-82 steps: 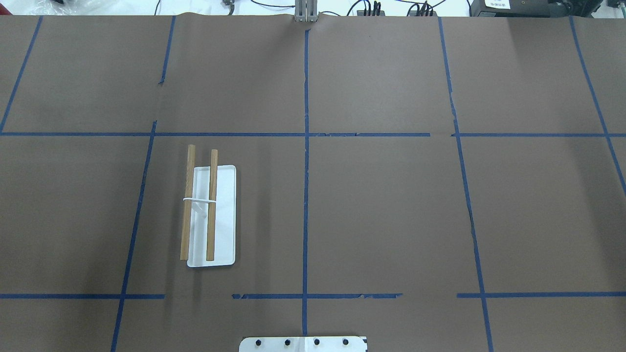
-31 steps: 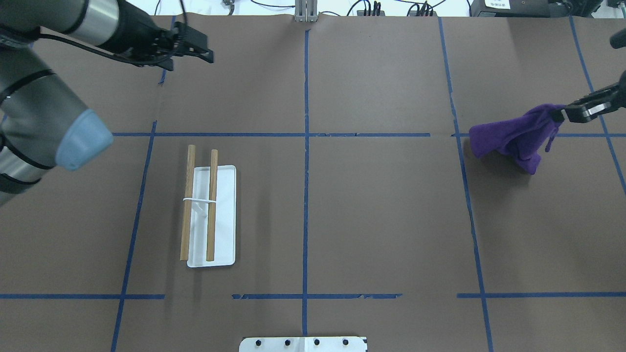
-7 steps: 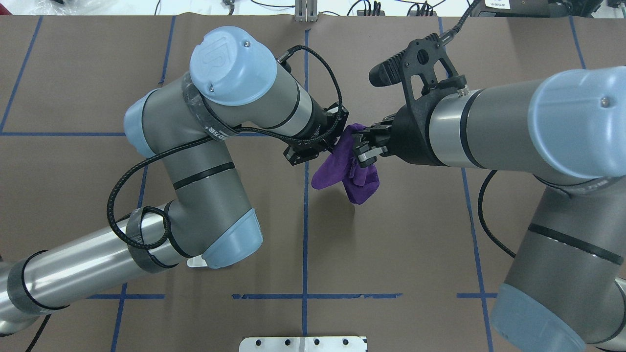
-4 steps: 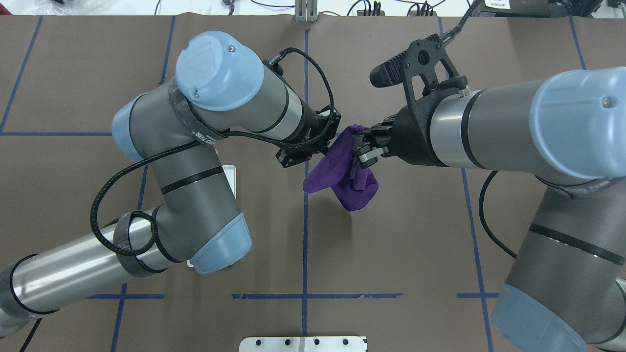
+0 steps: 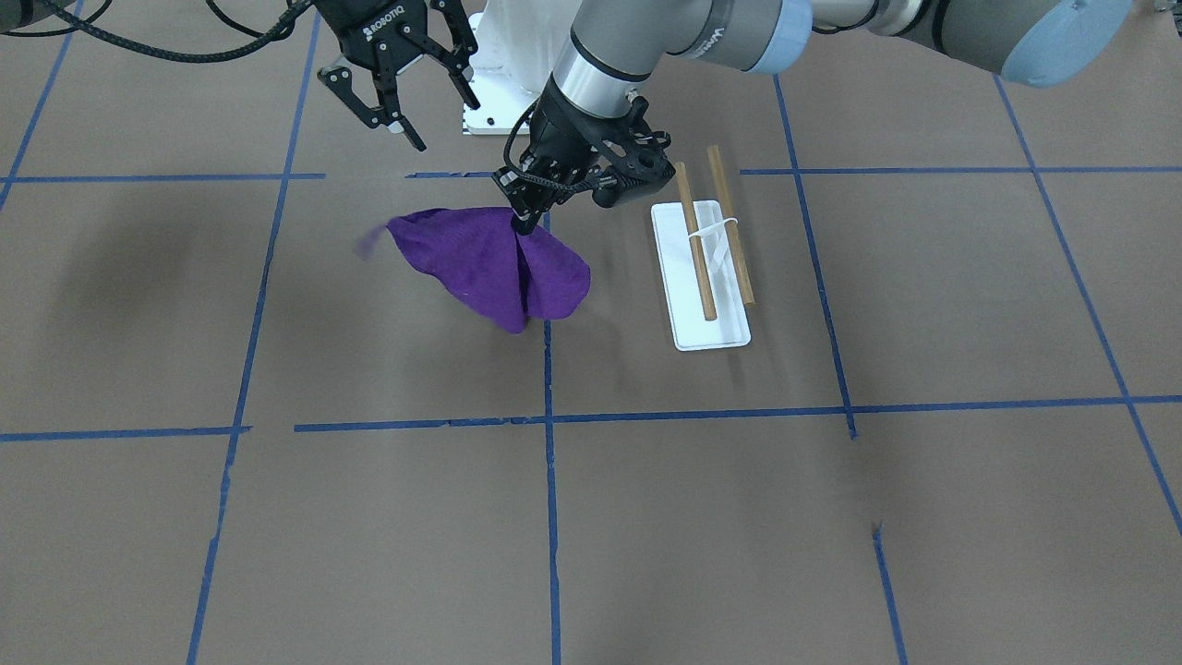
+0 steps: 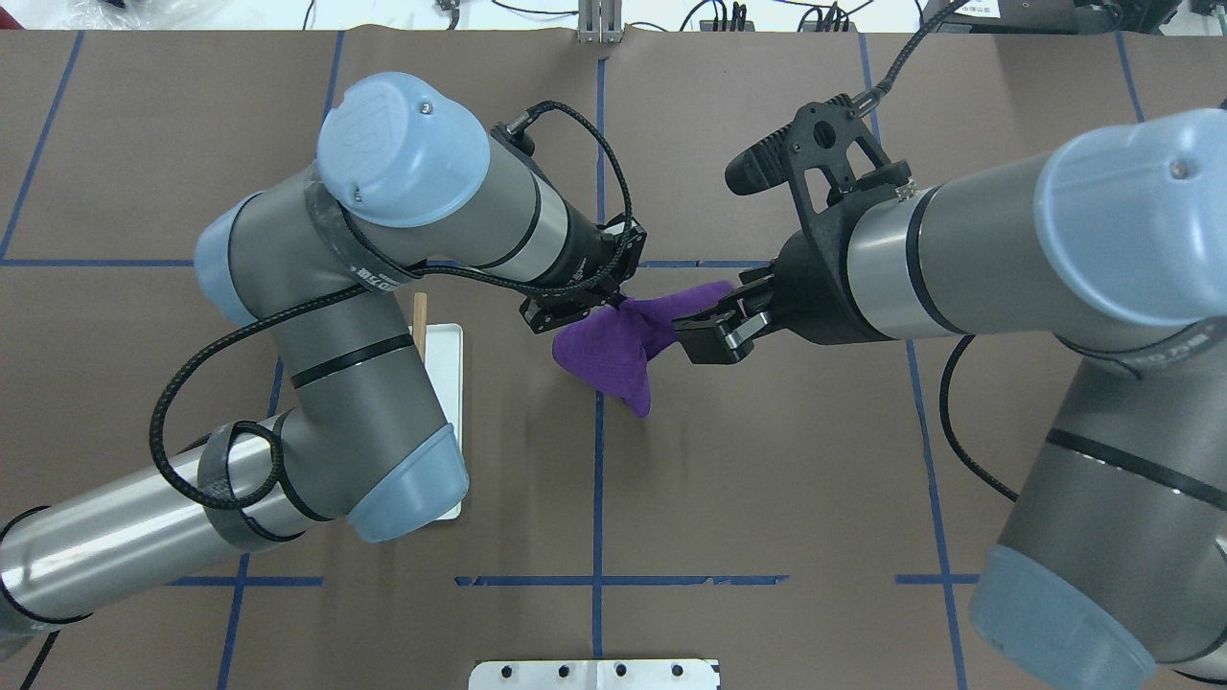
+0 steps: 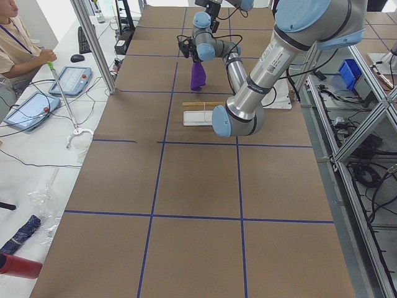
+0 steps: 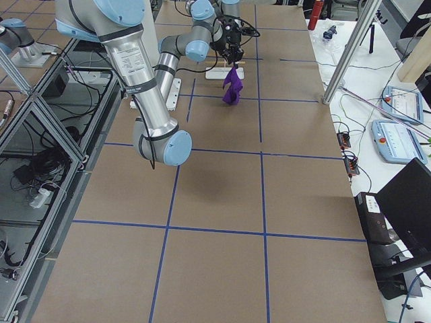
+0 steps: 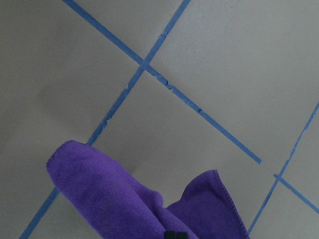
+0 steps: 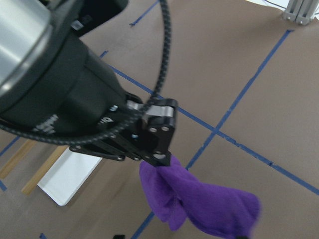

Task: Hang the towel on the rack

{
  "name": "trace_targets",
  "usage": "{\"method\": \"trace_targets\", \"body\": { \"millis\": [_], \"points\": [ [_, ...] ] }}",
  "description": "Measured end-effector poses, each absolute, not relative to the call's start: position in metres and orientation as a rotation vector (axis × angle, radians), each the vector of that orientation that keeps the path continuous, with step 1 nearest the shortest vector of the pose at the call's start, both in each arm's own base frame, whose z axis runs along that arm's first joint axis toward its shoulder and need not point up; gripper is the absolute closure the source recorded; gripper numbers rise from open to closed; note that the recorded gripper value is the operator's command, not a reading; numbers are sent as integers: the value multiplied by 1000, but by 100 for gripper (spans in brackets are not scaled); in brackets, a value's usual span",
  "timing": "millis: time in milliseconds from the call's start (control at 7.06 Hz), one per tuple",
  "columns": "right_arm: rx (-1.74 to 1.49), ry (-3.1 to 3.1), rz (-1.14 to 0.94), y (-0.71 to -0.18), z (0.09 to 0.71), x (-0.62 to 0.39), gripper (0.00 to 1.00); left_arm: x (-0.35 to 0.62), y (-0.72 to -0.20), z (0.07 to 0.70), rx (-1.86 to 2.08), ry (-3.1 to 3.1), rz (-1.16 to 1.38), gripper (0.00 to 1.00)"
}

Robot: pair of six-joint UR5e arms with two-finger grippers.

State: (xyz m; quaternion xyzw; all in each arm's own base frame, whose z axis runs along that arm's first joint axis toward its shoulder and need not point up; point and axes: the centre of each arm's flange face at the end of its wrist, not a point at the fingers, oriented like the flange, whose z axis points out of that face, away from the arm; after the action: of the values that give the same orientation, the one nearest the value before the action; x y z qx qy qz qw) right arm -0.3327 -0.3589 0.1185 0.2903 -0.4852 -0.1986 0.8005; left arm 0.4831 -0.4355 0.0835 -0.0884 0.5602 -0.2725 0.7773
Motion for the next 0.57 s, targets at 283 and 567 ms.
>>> {"method": "trace_targets", "body": {
  "millis": [283,567],
  "points": [
    [529,-988,-406,-378,137,-317,0,448,-424,128,-115,1195,-513,100],
    [459,-852,-420,-410,173,-303,0,404,-423,178,9,1150,-393,100]
  ]
}}
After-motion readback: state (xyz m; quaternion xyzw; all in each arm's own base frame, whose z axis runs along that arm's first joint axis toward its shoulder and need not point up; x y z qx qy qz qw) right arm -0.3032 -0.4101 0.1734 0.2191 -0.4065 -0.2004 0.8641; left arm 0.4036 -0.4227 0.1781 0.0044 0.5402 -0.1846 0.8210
